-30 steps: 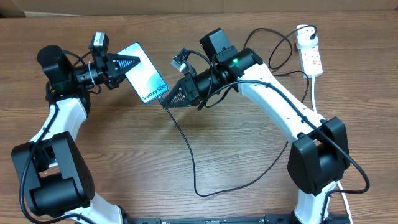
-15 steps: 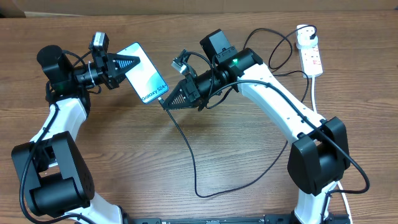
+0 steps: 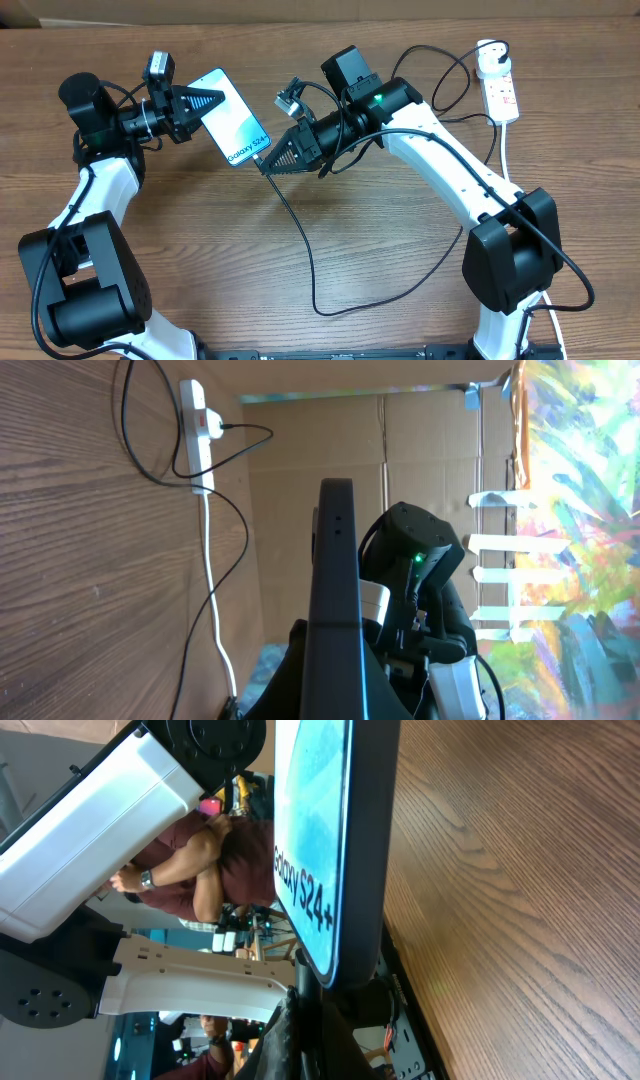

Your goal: Plug charger to phone and switch on socket

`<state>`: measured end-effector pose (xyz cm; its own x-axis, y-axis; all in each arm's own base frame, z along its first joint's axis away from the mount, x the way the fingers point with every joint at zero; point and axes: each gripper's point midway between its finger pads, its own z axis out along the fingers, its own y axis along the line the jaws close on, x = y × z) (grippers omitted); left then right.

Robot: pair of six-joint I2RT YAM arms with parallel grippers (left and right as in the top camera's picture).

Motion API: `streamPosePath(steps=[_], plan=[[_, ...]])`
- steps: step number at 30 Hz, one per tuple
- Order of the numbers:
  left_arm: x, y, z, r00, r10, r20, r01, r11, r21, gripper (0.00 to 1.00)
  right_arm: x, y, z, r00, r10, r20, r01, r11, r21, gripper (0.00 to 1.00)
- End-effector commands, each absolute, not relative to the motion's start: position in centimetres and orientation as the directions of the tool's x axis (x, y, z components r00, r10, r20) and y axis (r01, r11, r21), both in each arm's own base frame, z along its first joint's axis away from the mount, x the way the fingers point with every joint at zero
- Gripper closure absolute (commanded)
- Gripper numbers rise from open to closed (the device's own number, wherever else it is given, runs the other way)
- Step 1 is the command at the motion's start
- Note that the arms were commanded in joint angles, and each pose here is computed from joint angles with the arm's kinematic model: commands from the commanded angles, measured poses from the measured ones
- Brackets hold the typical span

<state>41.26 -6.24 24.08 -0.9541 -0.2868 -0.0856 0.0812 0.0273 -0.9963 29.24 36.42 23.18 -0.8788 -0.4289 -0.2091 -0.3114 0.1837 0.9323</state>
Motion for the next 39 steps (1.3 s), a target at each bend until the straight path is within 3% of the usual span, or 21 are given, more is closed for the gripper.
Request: streamPosePath(steps=[1, 20, 39], plan=[[41.0, -6.6, 24.6, -0.959, -0.254, -0.123, 0.119, 0.03, -0.992, 0.96, 28.8, 36.6, 25.9, -0.858, -0.43, -0.282, -0.368, 0.129, 0.921, 0.97], [41.0, -6.6, 24.6, -0.96, -0.254, -0.122, 0.119, 0.03, -0.992, 0.96, 29.3, 36.8, 24.8, -0.869, -0.414, -0.27, -0.377, 0.202, 0.904, 0.97], [40.9, -7.0, 24.6, -0.962, -0.243, -0.124, 0.12, 0.029, -0.992, 0.96, 30.1, 37.4, 25.6, -0.876, -0.388, -0.286, -0.377, 0.182, 0.908, 0.97]])
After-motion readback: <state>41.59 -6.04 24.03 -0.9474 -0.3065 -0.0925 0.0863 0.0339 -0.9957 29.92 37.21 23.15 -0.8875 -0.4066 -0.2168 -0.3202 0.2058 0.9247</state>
